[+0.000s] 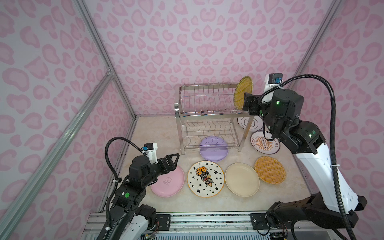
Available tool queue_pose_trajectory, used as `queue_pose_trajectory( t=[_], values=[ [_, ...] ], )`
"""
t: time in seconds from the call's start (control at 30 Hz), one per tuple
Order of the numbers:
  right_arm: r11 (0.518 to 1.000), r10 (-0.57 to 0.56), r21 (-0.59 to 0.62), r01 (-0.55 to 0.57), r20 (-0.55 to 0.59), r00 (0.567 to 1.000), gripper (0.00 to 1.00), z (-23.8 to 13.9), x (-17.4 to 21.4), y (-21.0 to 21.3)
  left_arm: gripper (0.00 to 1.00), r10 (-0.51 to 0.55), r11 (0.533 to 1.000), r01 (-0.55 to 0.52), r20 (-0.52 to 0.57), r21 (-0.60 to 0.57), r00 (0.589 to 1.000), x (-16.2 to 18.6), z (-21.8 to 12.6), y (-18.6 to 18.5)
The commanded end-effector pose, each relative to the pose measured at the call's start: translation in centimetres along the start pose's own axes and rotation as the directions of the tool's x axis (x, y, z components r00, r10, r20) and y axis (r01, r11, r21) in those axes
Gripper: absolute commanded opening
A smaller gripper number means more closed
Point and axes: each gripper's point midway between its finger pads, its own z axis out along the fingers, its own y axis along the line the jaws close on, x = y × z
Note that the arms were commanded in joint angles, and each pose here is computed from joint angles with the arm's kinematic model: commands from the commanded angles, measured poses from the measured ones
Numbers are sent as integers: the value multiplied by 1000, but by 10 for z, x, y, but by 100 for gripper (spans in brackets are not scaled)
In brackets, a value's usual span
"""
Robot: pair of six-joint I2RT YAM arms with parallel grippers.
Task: Load the plates into the dish rack
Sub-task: 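Open the right gripper and draw it back while the left gripper retracts, then grasp the pink bear plate rim with the left gripper while right gripper approaches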
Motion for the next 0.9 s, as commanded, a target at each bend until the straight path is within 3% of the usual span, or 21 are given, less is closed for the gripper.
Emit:
queue_pose_trajectory(
  t=[0.0, 0.2, 0.47, 0.63, 0.77, 0.87],
  values=[
    [990, 75, -117, -73, 15, 997, 98, -13, 3, 12, 98, -89, 989, 85, -29, -122, 996, 10, -6, 28],
    [965, 128, -227, -132, -31, 991, 99, -32, 34, 17, 98, -302, 916, 279, -40, -289, 952, 26, -11, 86],
    [939, 131, -303, -166, -133, 982, 99, -43, 99, 20, 98, -547, 764, 515, 33, -389, 836, 55, -14, 155],
    [942, 112, -298, -154, -154, 982, 99, -46, 120, 14, 98, -608, 671, 574, 95, -470, 788, 68, -22, 180],
    [945, 107, -294, -147, -147, 983, 99, -50, 122, 10, 98, -614, 601, 591, 162, -539, 772, 77, -34, 193],
    [942, 105, -303, -147, -152, 983, 99, -51, 124, 11, 99, -620, 573, 596, 178, -562, 764, 81, -38, 197]
  ],
)
